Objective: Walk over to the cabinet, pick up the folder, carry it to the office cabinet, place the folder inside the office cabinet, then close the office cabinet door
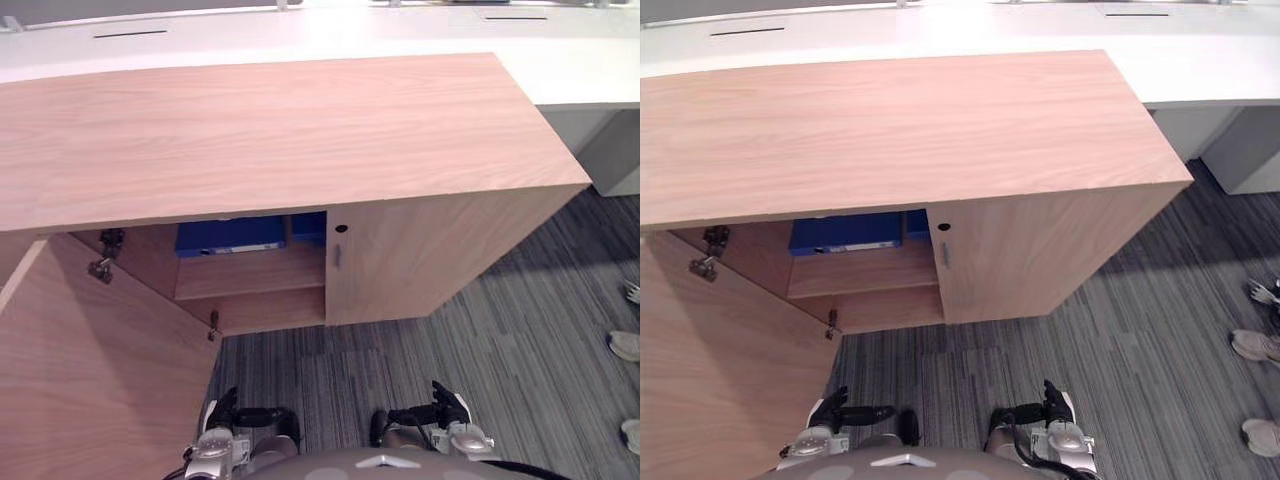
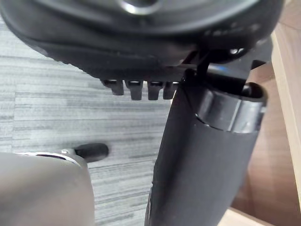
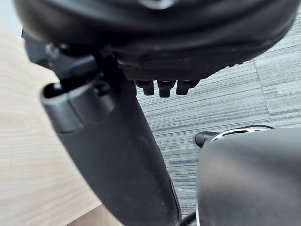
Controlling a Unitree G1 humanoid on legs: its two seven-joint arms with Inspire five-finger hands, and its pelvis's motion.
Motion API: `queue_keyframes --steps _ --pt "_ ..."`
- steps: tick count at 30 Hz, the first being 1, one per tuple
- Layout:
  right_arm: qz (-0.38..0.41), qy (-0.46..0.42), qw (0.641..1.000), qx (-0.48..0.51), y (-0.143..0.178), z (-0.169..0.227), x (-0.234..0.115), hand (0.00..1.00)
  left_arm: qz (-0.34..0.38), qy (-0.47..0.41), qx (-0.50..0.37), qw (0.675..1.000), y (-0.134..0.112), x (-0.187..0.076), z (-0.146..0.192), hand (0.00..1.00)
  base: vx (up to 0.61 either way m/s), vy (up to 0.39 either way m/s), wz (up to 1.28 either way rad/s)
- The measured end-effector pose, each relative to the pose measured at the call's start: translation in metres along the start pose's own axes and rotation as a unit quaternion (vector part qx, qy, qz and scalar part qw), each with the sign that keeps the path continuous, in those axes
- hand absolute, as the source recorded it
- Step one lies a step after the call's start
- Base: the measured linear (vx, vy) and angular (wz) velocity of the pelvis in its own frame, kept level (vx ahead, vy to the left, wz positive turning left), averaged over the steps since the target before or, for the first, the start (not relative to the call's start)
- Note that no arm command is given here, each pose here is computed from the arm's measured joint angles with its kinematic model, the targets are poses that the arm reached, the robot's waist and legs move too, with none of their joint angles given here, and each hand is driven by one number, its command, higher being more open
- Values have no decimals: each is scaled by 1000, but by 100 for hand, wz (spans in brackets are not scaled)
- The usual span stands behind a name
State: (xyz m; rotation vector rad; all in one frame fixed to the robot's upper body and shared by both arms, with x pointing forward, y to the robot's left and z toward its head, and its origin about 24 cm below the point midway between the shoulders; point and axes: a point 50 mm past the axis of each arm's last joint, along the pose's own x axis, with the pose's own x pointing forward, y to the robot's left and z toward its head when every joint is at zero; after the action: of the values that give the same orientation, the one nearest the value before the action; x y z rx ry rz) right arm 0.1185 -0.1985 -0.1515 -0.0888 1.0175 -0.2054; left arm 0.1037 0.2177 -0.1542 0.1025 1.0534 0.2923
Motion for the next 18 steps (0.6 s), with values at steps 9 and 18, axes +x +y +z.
queue_keyframes --steps 9,18 --pt "-10 -45 999 19 5 33 6 100 -2 -21 -58 998 -18 -1 13 100 12 -33 82" --pt "-59 -8 993 102 -13 17 6 100 -12 -12 -70 997 -27 -3 10 100 -22 15 66"
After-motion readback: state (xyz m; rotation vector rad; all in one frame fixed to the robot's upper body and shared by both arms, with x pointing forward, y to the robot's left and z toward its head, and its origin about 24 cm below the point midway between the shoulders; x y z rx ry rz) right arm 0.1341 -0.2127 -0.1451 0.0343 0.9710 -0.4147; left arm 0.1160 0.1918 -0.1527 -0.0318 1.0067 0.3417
